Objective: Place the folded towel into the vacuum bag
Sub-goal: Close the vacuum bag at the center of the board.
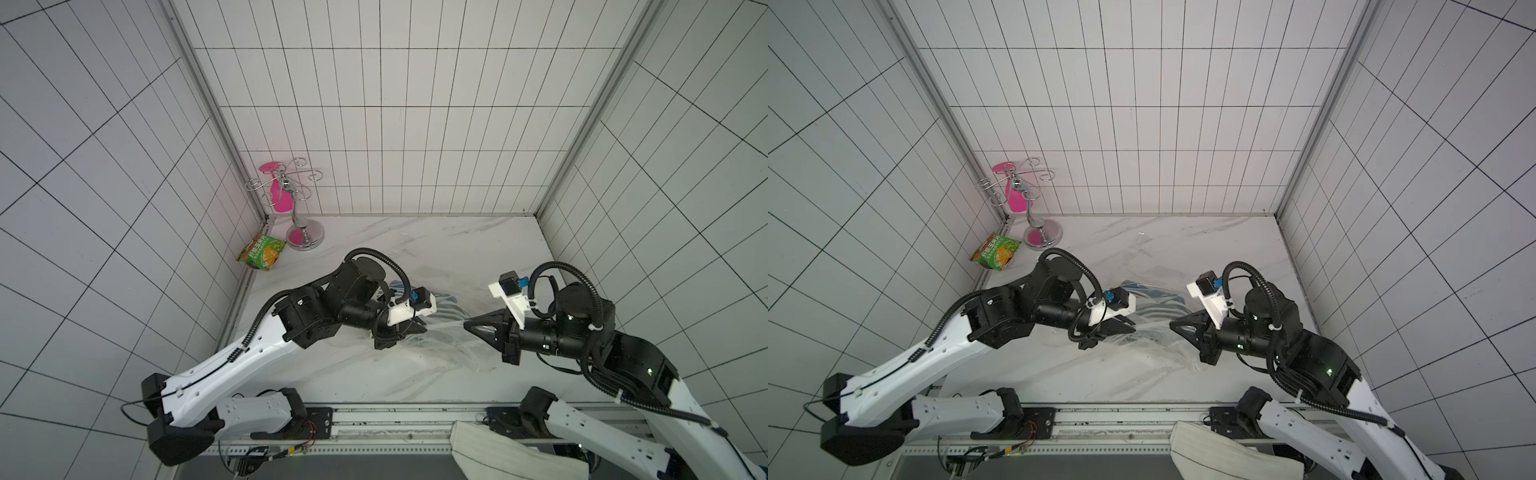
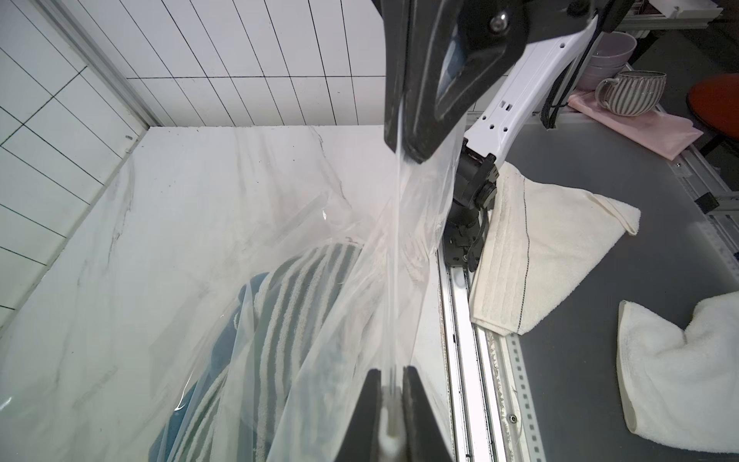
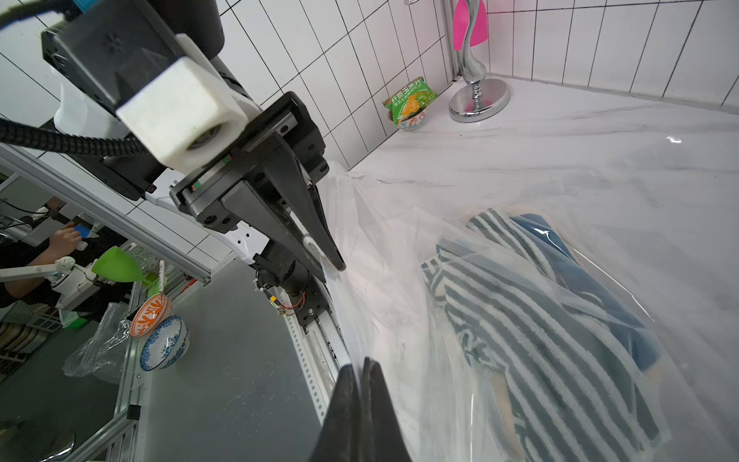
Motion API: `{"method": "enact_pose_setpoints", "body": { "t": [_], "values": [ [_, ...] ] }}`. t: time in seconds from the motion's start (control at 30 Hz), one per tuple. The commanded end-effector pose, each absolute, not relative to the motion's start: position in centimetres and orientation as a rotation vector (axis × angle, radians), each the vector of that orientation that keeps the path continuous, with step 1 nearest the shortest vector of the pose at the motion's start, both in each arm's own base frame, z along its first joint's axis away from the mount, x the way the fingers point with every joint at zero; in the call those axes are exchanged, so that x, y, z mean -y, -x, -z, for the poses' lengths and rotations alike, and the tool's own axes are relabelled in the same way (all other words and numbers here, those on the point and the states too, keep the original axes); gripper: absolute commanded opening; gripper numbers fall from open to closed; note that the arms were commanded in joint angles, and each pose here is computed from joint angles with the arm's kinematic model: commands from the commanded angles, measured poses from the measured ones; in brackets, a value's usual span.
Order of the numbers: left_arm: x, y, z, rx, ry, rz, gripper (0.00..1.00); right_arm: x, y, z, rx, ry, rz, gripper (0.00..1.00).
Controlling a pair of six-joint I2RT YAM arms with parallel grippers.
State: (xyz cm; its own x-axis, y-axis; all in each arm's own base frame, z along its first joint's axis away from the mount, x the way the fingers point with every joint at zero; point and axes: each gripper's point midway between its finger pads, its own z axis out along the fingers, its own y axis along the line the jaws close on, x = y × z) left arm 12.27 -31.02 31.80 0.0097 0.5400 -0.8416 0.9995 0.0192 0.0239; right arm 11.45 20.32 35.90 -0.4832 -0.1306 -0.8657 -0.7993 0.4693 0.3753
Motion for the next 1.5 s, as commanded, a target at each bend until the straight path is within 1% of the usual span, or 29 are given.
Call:
{"method": "enact_pose_setpoints", "body": {
  "t": [0.0,0.3,0.6,0.9,1.13,1.23,1.37,1.4,1.43,1.47],
  "values": [
    [25.3,-11.6,-25.3,-1.994,-1.697,0.655,0.0,-17.0,-11.1,-44.3,-1.617,0.637,-0.994,0.0],
    [24.8,-10.8,-25.9,-2.032,-1.727,0.611,0.0,-16.8,-10.9,-45.3,-1.6,0.631,-1.0,0.0],
    [24.2,-10.2,-25.1,-2.065,-1.735,0.599,0.0,-16.0,-10.7,-46.4,-1.57,0.614,-0.98,0.0],
    [22.3,-10.9,-24.9,-2.102,-1.683,0.474,0.0,-15.3,-10.6,-47.2,-1.559,0.592,-0.956,0.0],
    [21.6,-11.2,-24.9,-2.103,-1.684,0.428,0.0,-14.7,-10.7,-47.1,-1.566,0.575,-0.927,0.0],
    [22.2,-11.1,-24.9,-2.085,-1.692,0.461,0.0,-15.2,-10.8,-46.6,-1.59,0.59,-0.937,0.0],
    [24.1,-10.9,-25.5,-2.04,-1.702,0.558,0.0,-17.7,-11.9,-43.0,-1.733,0.687,-0.945,0.0],
    [24.1,-10.9,-25.5,-2.039,-1.702,0.558,0.0,-18.0,-12.1,-42.3,-1.765,0.703,-0.933,0.05],
    [24.1,-11.0,-25.5,-2.037,-1.7,0.548,0.0,-18.0,-12.2,-41.8,-1.787,0.721,-0.916,0.15],
    [24.0,-11.2,-25.6,-2.032,-1.694,0.535,0.0,-18.0,-12.2,-41.6,-1.795,0.735,-0.902,0.22]
  ]
}}
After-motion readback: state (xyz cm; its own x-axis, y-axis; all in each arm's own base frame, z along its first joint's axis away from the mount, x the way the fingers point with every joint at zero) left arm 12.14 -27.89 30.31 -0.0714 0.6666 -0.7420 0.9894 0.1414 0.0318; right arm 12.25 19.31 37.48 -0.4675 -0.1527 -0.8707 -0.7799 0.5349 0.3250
